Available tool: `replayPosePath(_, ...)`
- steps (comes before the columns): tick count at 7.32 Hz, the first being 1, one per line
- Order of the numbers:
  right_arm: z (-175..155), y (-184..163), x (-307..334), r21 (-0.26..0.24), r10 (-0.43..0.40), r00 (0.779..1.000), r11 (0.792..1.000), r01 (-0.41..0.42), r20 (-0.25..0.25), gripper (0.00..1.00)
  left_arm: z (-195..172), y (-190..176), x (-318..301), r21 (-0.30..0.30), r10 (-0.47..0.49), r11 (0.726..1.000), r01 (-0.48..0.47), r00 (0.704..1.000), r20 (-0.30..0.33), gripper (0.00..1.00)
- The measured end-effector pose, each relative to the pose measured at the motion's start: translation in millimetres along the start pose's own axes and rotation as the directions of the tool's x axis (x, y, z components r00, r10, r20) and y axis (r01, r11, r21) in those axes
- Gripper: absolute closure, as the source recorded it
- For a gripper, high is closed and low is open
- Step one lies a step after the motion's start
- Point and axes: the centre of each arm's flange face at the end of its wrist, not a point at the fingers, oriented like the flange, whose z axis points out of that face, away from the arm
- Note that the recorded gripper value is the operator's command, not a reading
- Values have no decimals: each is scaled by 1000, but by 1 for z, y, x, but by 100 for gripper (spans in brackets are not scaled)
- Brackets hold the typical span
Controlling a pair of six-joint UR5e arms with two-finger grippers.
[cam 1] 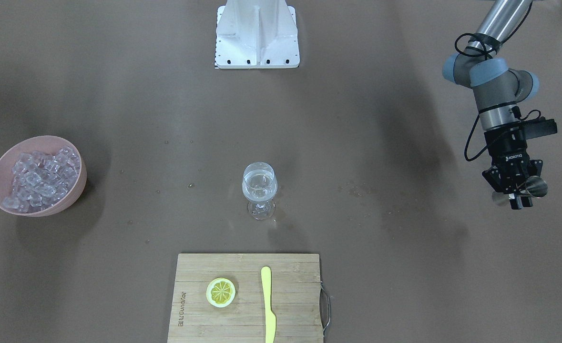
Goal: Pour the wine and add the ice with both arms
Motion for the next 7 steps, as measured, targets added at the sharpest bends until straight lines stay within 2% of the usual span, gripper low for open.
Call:
replayPosePath(2,3,1,-9,-4,-3,1000,1000,3,0,0,6,12,-16,64,-32,997,30,999,43,100)
replayPosePath(3,4,2,-11,-5,-5,1000,1000,5,1,0,5,18,-13,83,-58,995,54,997,44,100)
replayPosePath(7,4,2,-13,-6,-1,1000,1000,1,2,0,-26,68,63,174,-59,983,60,998,-6,100)
